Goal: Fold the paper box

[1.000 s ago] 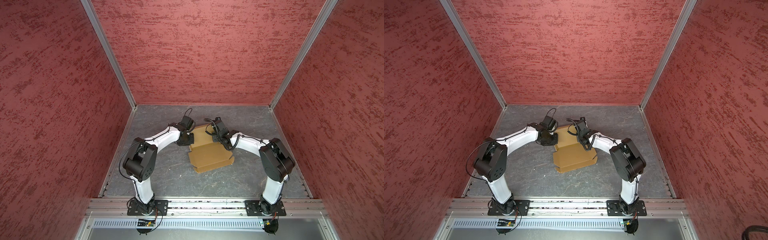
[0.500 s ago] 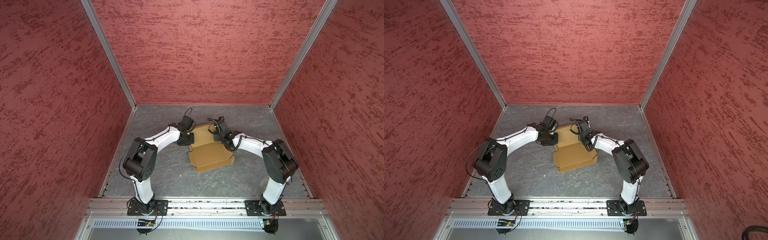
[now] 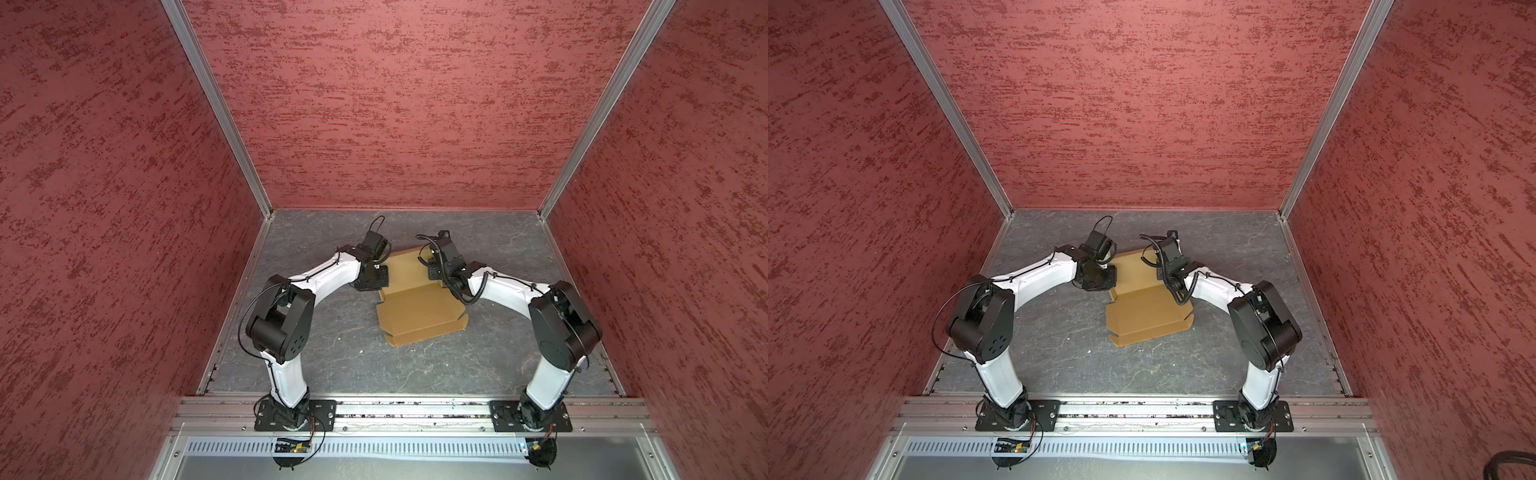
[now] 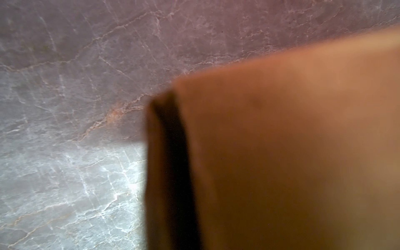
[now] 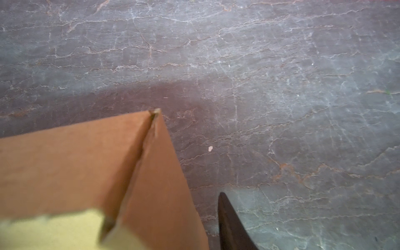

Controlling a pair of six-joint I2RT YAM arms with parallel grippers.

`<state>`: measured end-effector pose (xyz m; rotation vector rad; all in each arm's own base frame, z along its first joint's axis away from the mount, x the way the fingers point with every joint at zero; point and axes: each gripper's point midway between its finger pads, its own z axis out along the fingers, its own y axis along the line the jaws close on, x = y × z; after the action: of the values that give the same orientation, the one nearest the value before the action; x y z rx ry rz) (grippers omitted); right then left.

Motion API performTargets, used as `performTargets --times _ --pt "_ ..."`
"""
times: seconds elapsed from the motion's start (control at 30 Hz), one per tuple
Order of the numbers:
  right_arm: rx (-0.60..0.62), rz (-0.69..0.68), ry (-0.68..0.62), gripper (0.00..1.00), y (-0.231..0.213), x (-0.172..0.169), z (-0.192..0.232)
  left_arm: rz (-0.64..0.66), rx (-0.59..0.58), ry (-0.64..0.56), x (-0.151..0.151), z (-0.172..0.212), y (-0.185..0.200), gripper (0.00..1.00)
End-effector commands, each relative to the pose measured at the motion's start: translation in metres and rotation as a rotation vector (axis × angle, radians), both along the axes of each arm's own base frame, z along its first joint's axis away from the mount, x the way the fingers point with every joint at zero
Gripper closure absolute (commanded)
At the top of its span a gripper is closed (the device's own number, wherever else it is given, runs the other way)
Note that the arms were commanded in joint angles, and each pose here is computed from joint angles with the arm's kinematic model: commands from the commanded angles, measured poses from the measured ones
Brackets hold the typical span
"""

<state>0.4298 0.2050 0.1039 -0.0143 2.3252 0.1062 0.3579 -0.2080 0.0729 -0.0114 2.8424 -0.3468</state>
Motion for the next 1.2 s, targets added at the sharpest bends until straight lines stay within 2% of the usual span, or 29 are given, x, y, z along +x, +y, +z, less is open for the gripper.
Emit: performTargets --times 0.0,0.5,0.7,0.9,1.17 --pt "0.020 -0.027 -0.058 0.72 -0.005 0.008 0.022 -0.028 -0.011 -0.005 0.004 0.004 -0.007 1.00" --pt "-0.002 -0.089 -0.086 0.81 -0.013 0.016 0.031 -0.027 -0.005 0.006 0.002 -0.001 -0.006 1.00" --pt "-0.001 -0.076 -0.078 0.91 -0.009 0.018 0.028 -0.029 -0.010 0.005 0.003 0.001 -0.007 1.00" --pt "-0.003 -0.054 -0.050 0.97 -0.005 0.017 0.020 -0.031 -0.016 0.004 0.006 0.005 -0.010 1.00" --pt "-0.014 -0.054 -0.024 0.98 -0.005 0.016 0.013 -0.030 -0.027 0.000 0.009 0.012 -0.013 1.00"
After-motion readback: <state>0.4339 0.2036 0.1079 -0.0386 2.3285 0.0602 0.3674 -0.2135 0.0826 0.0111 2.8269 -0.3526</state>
